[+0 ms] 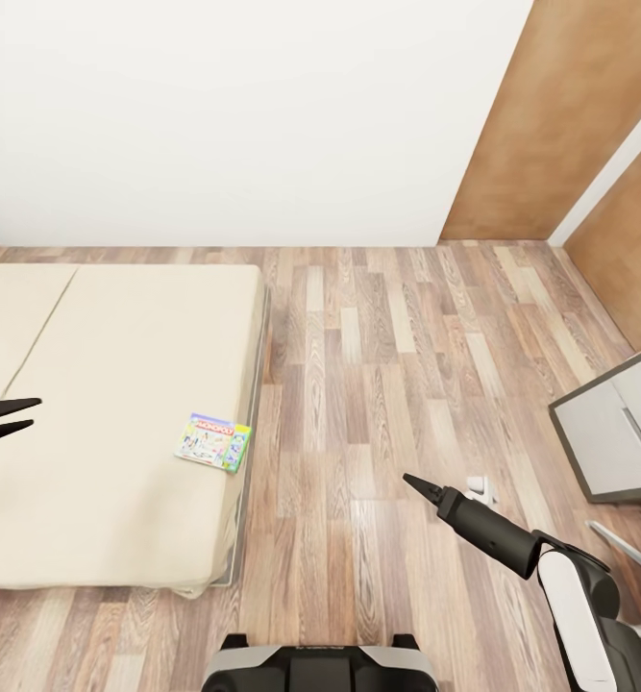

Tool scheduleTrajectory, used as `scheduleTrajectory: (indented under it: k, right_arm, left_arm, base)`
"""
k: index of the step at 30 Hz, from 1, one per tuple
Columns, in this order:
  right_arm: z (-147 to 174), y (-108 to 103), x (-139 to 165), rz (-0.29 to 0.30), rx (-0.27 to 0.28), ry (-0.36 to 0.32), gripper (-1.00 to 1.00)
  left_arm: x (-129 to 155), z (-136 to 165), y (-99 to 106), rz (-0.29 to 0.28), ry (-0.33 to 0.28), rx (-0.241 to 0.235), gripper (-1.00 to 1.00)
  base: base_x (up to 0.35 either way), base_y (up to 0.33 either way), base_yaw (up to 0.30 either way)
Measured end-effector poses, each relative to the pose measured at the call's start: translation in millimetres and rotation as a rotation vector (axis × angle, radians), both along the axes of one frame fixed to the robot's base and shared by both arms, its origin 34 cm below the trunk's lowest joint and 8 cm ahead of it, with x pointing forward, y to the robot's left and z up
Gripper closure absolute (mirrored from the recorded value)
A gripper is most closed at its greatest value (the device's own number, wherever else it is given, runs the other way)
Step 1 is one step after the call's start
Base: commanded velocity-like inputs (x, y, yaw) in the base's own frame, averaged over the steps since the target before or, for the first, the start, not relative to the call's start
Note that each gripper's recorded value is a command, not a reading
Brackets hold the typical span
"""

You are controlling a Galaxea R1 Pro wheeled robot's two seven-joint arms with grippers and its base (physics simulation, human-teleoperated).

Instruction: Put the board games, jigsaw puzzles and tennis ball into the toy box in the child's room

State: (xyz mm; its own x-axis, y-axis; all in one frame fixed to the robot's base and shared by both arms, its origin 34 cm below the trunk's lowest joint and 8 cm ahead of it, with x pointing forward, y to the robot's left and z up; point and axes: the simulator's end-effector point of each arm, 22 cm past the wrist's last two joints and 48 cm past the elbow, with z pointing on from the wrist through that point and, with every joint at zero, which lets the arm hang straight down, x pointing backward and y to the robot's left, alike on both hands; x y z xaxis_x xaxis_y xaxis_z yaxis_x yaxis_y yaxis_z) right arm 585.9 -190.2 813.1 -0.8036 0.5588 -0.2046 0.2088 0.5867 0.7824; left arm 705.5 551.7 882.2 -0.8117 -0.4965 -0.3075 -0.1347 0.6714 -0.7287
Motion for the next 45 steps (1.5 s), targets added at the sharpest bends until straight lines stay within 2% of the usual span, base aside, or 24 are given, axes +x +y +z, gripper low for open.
scheduleTrajectory:
  k: [18,33,38,40,45]
  right_arm:
    - [13.9,0.5,5.3,-0.001,0.0,-0.028,-1.0]
    - [24.8,0.3,9.0,0.0,-0.002,-0.051,-1.0]
    - [26.9,0.5,9.3,0.0,-0.001,-0.054,-1.0]
    - [28.0,0.4,9.6,0.0,-0.001,-0.056,-1.0]
    - [31.5,0.8,10.6,0.001,-0.001,-0.063,-1.0]
  left_arm:
    - [4.6,15.5,-4.6,-0.005,-0.029,-0.006,-1.0]
    - [-2.3,17.9,-10.6,-0.013,-0.026,-0.013,-1.0]
    - [0.6,17.0,-20.0,-0.022,-0.029,-0.023,-1.0]
    - [1.9,12.5,-22.8,-0.022,-0.02,-0.012,-1.0]
    - [5.9,-13.2,-28.0,-0.007,0.04,0.064,-1.0]
  base:
    - [0.0,0.0,0.0]
    - [0.0,0.0,0.0]
    - [0.0,0.0,0.0]
    - [0.0,0.0,0.0]
    - [0.0,0.0,0.0]
